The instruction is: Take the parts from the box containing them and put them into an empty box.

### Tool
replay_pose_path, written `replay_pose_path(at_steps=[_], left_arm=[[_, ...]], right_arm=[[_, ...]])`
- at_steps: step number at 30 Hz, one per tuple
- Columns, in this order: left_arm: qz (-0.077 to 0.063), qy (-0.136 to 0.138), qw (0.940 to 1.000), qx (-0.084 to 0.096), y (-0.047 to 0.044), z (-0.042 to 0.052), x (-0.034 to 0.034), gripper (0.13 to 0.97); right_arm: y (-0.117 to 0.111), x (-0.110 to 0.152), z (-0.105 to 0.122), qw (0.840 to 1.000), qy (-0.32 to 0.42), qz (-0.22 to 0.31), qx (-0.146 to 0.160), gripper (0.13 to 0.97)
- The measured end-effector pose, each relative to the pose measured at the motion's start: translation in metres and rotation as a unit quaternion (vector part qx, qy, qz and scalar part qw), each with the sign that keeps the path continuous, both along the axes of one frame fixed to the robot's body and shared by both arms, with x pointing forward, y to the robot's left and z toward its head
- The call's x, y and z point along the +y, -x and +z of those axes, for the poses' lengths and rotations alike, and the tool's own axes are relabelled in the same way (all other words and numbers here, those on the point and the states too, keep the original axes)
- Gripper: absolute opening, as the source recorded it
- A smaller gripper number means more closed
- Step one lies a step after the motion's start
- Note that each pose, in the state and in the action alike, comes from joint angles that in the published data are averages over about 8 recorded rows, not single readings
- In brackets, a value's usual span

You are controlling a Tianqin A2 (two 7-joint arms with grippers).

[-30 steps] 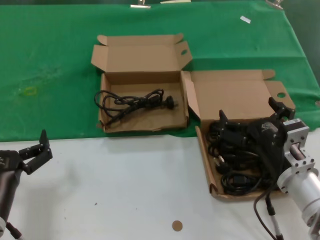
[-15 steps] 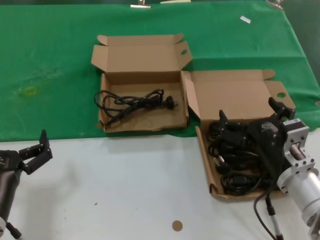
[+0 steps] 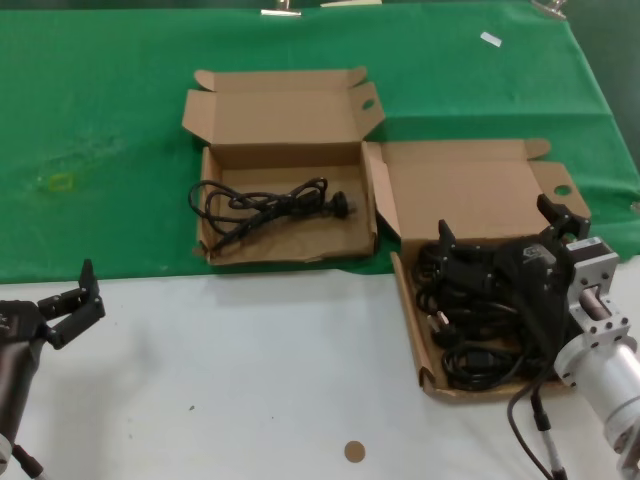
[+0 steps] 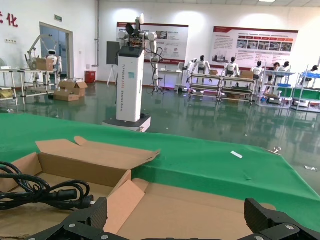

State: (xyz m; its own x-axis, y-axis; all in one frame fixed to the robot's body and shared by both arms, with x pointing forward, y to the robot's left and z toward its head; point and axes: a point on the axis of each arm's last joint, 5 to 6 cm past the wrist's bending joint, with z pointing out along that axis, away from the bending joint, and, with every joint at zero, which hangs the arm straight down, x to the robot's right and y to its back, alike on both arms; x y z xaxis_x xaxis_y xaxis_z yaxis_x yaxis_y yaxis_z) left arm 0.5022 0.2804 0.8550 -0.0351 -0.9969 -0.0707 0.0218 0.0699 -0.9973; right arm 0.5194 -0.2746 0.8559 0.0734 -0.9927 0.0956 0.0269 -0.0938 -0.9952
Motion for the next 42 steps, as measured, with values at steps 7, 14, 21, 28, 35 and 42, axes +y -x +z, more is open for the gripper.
replay_pose_path(at_steps=[7,14,21,28,35,42], left_arm=[[0.000,0.000,1.0000,0.000,0.0000,0.0000,0.0000,0.966],[0.000,0.000,1.0000,0.000,0.0000,0.0000,0.0000,0.966],[0.000,0.000,1.0000,0.000,0.0000,0.0000,0.0000,0.966],[0.000,0.000,1.0000,0.000,0.0000,0.0000,0.0000,0.966],[0.000,0.000,1.0000,0.000,0.0000,0.0000,0.0000,0.966],[0.000,0.000,1.0000,0.000,0.0000,0.0000,0.0000,0.966]], right_arm=[[0.0000,0.0000,0.0000,1.000,0.000,0.000,0.000,0.966],[0.0000,0.0000,0.0000,1.000,0.000,0.000,0.000,0.966],[0.0000,0.0000,0.0000,1.000,0.000,0.000,0.000,0.966],[0.0000,0.0000,0.0000,1.000,0.000,0.000,0.000,0.966],[0.0000,0.0000,0.0000,1.000,0.000,0.000,0.000,0.966],[0.0000,0.0000,0.0000,1.000,0.000,0.000,0.000,0.966]])
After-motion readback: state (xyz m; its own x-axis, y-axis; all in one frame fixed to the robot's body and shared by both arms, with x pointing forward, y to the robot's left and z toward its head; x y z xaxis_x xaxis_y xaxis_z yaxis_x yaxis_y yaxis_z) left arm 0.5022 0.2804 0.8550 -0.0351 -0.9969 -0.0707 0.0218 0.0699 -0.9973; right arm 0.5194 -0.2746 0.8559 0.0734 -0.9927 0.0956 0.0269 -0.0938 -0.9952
